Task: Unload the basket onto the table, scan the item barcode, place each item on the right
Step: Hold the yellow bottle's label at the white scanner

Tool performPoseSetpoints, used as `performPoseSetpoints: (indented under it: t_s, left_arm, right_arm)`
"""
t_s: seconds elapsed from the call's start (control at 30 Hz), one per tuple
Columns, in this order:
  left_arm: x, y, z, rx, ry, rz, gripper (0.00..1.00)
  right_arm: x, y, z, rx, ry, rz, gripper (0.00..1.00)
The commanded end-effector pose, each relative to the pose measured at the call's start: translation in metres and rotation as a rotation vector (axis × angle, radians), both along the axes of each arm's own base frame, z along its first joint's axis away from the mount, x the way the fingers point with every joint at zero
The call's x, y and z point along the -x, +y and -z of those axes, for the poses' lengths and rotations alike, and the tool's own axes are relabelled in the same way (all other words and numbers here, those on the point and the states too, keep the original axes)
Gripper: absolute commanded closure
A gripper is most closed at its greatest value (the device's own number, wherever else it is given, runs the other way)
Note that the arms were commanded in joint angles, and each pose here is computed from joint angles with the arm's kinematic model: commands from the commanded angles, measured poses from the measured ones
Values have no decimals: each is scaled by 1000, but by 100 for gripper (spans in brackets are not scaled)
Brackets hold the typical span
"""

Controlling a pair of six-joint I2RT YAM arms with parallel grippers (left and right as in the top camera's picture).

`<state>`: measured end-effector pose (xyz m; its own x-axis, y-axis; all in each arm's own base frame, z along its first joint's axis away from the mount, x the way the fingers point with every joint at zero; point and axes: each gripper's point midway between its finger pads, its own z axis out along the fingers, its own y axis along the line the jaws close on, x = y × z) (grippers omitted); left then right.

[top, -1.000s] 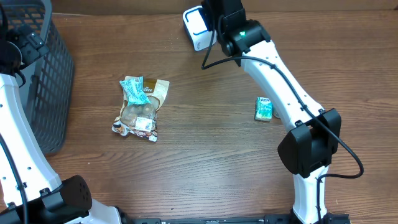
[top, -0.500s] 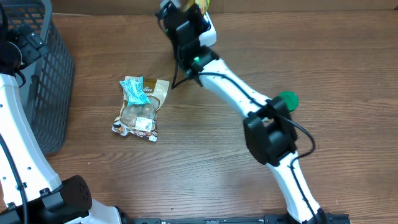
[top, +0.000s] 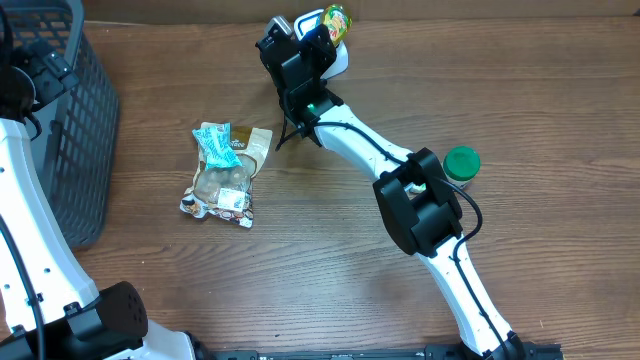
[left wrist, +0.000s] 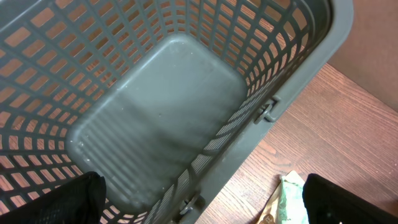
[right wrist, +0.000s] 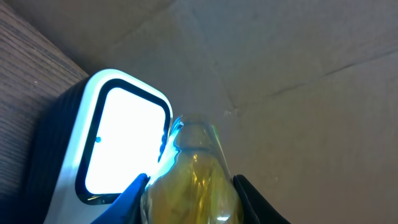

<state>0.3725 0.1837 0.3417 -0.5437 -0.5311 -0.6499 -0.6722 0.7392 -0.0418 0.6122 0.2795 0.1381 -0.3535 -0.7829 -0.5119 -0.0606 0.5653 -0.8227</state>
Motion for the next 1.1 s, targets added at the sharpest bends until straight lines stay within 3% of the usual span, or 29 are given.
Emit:
performPoseSetpoints:
  t_s: [0.0,0.27,0.67,0.87,1.07]
  left_arm:
    - [-2,0,-3,-14,-1,14,0]
    - [-2,0,-3,-14,-1,14,0]
    - [-2,0,-3,-14,-1,14,0]
    - [-2,0,-3,-14,-1,14,0]
    - [-2,0,-3,-14,-1,14,0]
  right_arm:
    - [-3,-3,-24,-28,-55,25,96]
    - [-2,-4,-30,-67,-74,41,96]
    - [21,-21,-120,-189,-127,70,96]
    - [55,-31,-112,-378,92,55,96]
    - [86,-63,-86,-597,311,166,96]
